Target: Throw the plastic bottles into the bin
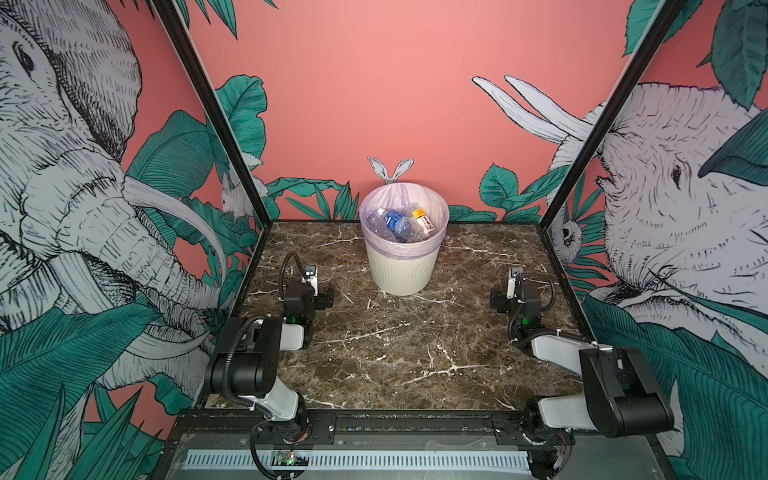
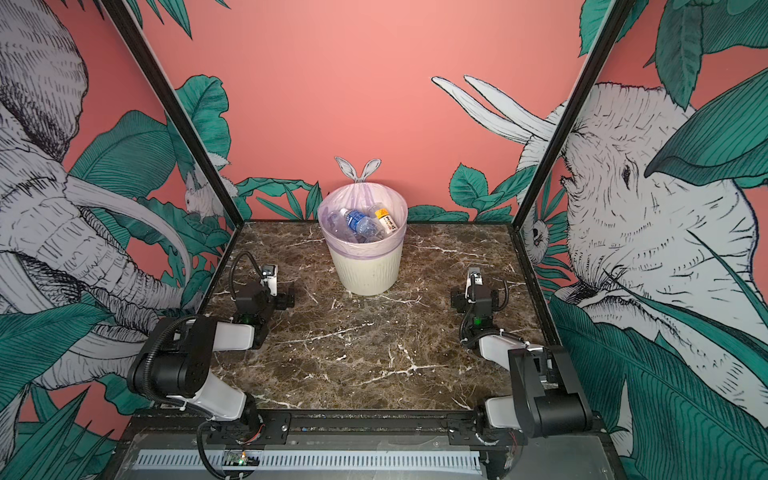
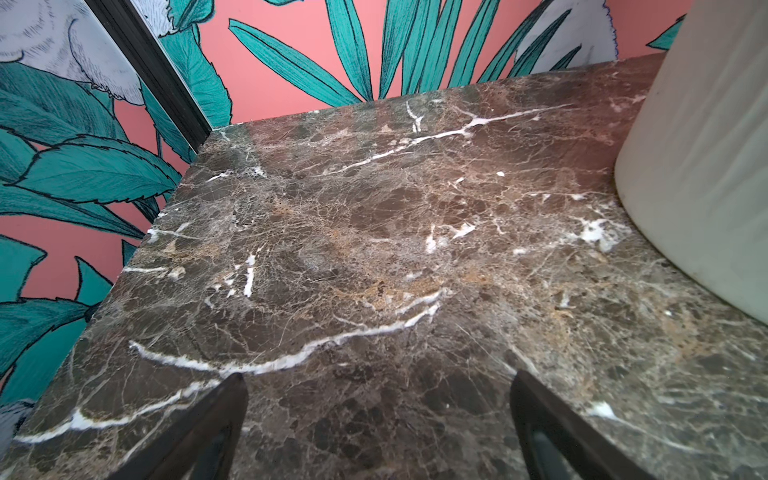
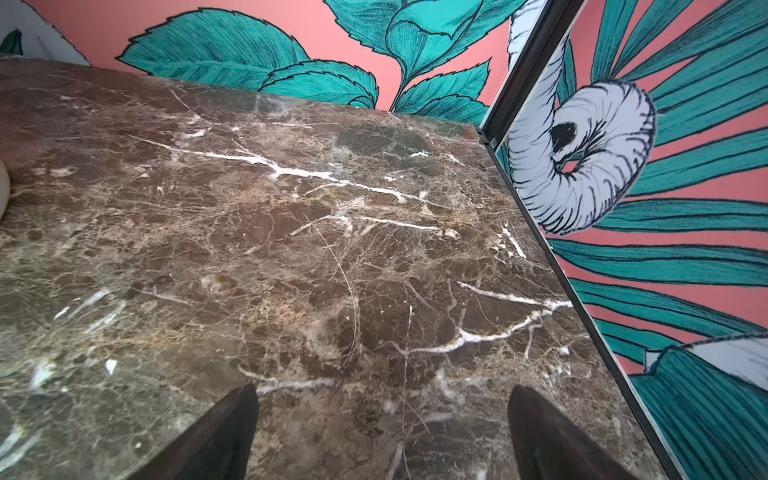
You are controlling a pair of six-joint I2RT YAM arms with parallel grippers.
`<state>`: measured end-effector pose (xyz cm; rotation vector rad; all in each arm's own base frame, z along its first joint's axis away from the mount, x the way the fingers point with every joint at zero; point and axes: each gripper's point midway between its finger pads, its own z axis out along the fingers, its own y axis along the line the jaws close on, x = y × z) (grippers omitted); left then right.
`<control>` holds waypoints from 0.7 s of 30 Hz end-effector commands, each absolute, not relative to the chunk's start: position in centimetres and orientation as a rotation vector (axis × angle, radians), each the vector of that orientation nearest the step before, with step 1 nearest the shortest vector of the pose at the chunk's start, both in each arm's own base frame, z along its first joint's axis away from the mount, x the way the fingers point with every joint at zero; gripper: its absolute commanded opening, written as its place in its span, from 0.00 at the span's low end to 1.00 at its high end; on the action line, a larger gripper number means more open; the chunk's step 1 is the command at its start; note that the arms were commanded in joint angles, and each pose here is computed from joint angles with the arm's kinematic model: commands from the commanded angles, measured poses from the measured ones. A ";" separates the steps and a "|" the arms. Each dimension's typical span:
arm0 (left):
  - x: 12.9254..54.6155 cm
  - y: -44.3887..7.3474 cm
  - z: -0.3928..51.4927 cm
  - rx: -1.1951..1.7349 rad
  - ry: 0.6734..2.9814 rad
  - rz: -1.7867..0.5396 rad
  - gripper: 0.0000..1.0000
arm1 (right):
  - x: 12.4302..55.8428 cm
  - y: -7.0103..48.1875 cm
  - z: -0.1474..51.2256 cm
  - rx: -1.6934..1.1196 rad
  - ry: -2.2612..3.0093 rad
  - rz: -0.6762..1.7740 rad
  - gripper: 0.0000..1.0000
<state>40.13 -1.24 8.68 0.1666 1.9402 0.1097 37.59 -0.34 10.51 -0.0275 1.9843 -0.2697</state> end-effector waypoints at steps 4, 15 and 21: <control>40.3 -1.0 9.5 0.153 1.924 0.112 1.00 | 39.0 -0.8 10.7 -0.015 1.882 -0.221 0.96; 40.3 -1.1 9.4 0.155 1.926 0.110 1.00 | 39.8 -0.9 9.4 -0.021 1.921 -0.168 0.97; 40.3 -1.1 9.4 0.154 1.926 0.110 0.99 | 39.8 -0.8 9.4 -0.021 1.920 -0.167 0.99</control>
